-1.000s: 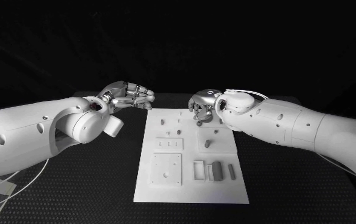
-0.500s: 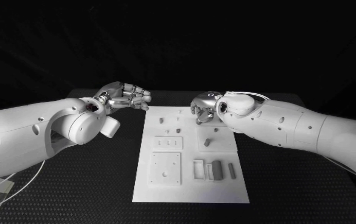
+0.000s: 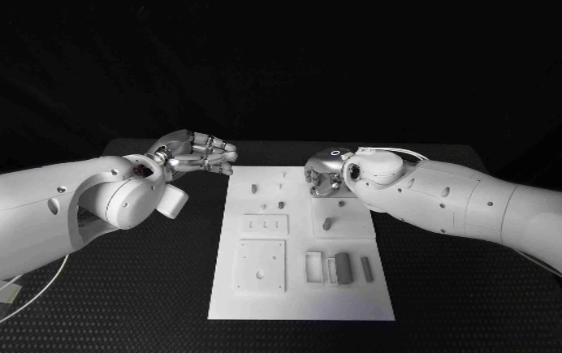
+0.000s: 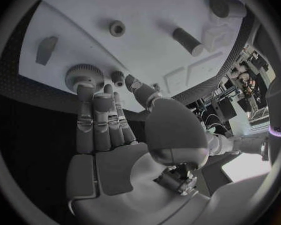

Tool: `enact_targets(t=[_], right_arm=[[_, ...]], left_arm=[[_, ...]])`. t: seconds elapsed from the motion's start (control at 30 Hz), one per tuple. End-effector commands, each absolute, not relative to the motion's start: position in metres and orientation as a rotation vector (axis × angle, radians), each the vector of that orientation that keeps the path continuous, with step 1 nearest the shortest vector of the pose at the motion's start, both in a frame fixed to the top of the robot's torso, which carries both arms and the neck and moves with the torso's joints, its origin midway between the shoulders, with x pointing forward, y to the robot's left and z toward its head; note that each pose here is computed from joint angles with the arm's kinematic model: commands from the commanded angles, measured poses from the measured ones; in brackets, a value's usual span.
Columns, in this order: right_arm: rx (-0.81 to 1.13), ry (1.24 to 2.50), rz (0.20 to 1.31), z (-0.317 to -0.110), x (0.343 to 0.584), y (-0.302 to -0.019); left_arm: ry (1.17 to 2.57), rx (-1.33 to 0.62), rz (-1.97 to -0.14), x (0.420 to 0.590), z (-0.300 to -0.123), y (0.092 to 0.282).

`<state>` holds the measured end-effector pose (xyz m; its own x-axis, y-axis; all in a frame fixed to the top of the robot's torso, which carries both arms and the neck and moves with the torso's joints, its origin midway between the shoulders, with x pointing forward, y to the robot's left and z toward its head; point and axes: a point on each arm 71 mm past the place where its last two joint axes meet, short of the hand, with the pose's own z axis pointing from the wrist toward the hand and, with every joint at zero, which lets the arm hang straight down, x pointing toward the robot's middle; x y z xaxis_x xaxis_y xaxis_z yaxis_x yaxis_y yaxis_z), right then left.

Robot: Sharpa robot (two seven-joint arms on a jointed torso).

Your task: Assemble the parts on the task board

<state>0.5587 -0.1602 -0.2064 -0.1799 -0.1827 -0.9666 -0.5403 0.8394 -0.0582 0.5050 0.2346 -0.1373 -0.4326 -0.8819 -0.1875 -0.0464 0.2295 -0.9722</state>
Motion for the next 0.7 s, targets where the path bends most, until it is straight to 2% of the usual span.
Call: enact_targets(t=[0.03,0.7], right_arm=[[-0.576,1.764,0.336,-0.2089,0.5578,-0.1603],[-0.598,1.779,0.313,-0.2172,0.5563,-0.1601]], left_arm=[[1.689,-0.865,-1.304,0.5048,-0.1358,0.2346],[1.701,-0.864,-1.309,0.5049,-0.1360,0.2349]])
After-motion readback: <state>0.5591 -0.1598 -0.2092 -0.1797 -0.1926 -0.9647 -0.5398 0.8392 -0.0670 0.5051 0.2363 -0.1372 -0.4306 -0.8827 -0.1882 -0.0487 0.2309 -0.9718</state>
